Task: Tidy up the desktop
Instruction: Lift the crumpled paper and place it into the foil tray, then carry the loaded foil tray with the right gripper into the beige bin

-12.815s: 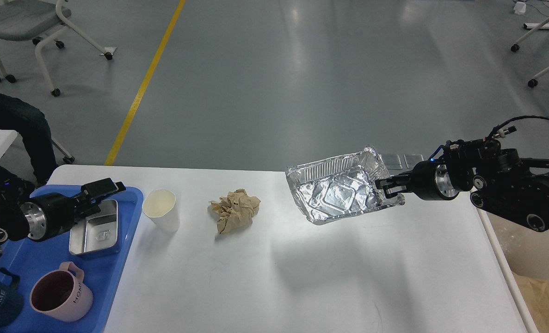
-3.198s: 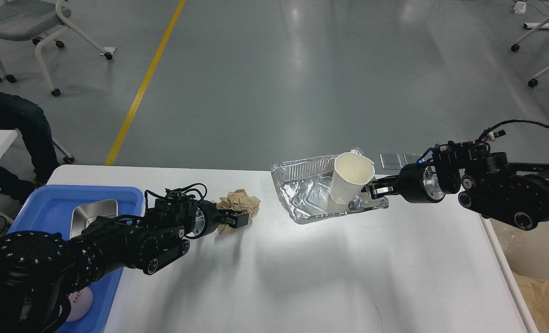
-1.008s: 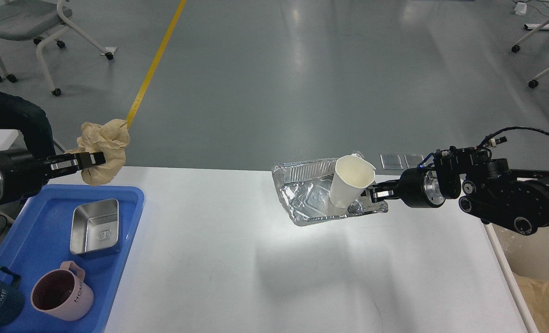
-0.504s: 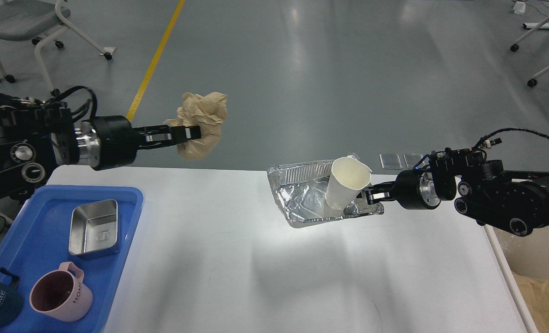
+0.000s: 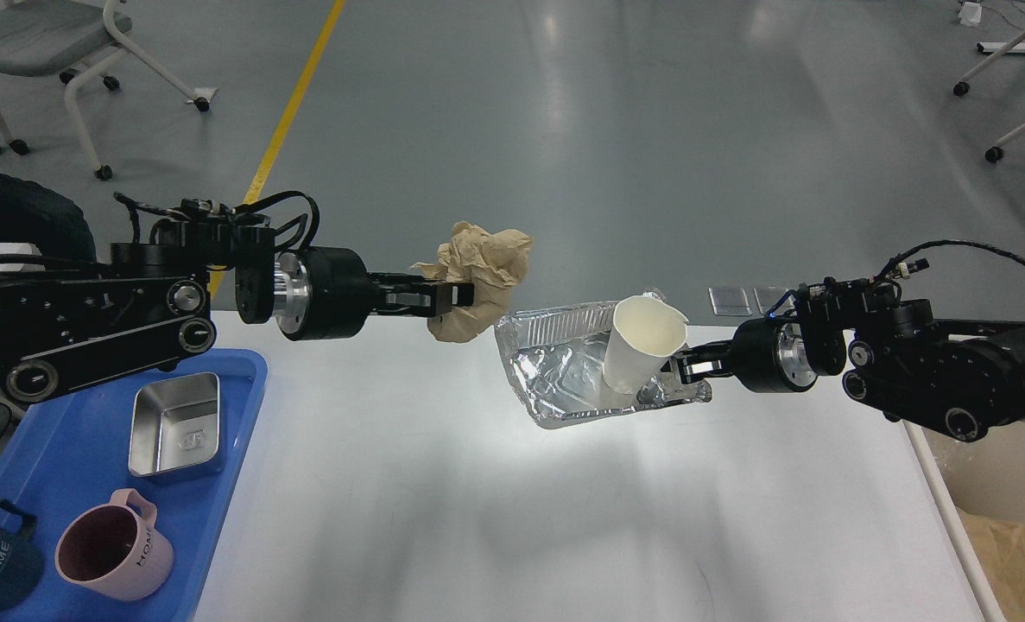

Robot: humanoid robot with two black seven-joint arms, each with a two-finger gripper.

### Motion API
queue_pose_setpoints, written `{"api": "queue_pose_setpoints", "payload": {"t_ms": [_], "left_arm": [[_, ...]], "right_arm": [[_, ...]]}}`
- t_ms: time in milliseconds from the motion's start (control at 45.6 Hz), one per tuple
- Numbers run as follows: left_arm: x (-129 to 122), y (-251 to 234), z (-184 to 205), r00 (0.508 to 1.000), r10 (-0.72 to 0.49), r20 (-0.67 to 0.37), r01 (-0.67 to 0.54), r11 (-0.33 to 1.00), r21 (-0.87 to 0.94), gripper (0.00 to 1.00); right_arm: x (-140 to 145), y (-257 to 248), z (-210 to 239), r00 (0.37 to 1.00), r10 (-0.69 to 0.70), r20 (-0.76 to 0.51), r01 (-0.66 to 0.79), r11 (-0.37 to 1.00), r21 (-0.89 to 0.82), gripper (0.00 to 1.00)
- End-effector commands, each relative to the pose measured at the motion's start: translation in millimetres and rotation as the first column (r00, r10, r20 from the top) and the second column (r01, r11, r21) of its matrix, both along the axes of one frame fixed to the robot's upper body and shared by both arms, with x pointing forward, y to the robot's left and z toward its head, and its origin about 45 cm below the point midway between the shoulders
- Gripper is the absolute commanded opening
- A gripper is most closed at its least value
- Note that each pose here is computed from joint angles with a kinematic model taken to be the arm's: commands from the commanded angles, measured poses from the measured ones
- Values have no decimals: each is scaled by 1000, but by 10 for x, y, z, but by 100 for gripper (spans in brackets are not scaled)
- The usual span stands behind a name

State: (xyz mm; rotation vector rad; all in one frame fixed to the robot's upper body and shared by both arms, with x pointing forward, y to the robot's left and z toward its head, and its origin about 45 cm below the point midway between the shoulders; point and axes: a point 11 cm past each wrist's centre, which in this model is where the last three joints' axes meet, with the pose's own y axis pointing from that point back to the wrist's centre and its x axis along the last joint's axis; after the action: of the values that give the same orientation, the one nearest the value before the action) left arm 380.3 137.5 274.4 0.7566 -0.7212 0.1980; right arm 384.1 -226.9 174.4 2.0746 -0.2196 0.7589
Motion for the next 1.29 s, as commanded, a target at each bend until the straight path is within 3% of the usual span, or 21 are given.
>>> {"api": "queue_pose_setpoints", "payload": {"t_ms": [0,285,329,372,526,570,789,898,1095,1271], "left_arm": [[33,-298,-60,998,-60,14,60,997,43,4],[26,-624,-270,995,-103,-1,103,992,69,5],[17,-647,-277,994,-106,-3,106,992,68,9],[15,-652,-279,994,-107,-3,107,992,68,21],[49,-603,-251,996,-94,5,93,993,66,87],[58,-581,-242,996,-91,5,90,994,65,94],[80,-456,-212,998,-60,-28,61,996,59,96],[156,-466,-41,999,-8,-36,7,1000,-29,96],[422,-175,414,975,190,-119,-218,926,-309,96],[588,528,385,887,411,-208,-459,745,-484,96]], "right_arm": [[6,-14,13,1000,-3,3,3,1000,3,0],[26,-21,49,1000,-9,10,8,1000,12,0],[25,-14,48,1000,-7,10,7,1000,12,0],[26,-20,44,1000,-8,10,8,1000,11,0],[28,-18,48,1000,-8,11,8,1000,12,0],[28,-24,42,1000,-10,10,10,1000,11,0],[26,-28,31,1000,-11,8,11,1000,9,0],[24,-51,27,1000,-17,7,17,1000,9,0],[-5,-265,-8,997,-71,2,71,997,11,0],[-55,-480,-59,991,-137,-12,137,990,29,0]]}}
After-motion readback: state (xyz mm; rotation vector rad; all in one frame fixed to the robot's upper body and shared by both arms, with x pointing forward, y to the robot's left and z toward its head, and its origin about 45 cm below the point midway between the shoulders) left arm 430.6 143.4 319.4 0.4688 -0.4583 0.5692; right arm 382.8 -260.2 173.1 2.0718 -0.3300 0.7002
